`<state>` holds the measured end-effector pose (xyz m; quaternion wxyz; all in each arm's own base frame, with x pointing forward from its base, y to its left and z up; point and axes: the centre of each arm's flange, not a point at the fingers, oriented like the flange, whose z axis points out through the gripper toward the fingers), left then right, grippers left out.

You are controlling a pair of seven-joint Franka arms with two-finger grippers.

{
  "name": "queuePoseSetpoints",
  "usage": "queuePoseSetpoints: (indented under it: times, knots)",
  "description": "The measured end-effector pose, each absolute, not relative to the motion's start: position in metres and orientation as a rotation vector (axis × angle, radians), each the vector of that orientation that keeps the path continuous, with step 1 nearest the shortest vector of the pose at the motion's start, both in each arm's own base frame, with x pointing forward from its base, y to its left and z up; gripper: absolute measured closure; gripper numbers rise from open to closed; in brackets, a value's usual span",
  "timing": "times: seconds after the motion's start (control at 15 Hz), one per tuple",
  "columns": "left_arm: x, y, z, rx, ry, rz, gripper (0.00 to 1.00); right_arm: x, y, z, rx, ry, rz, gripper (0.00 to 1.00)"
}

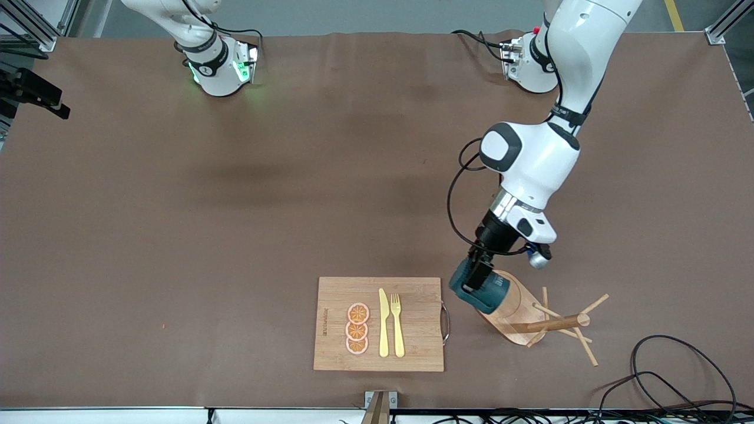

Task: Transfer cup from left to right arm and place
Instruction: 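Carry the teal mug with the left gripper toward the table center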

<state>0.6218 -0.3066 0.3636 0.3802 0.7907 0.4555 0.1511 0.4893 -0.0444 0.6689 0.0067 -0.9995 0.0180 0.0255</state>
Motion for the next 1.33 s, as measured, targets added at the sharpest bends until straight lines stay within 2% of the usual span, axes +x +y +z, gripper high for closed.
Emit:
queuePoseSetpoints:
  times: [0.4,0.6,0.87,1.33]
  knots:
    - [0.614,-0.375,0.357,2.186,0.949,0.3,0.14,0.489,-0.044,0.669,-3.127,0.056,0.078,0.0]
    - [0.621,-0.399,0.364,2.221,0.914,0.274,0.14,0.49,-0.044,0.67,-3.127,0.056,0.071,0.0]
    - [0.612,-0.447,0.367,2.34,0.92,0.228,0.14,0.49,-0.045,0.671,-3.127,0.058,0.071,0.0]
    - [0.551,-0.529,0.364,2.529,0.97,0.268,0.14,0.501,-0.048,0.655,-3.126,0.066,0.105,0.0]
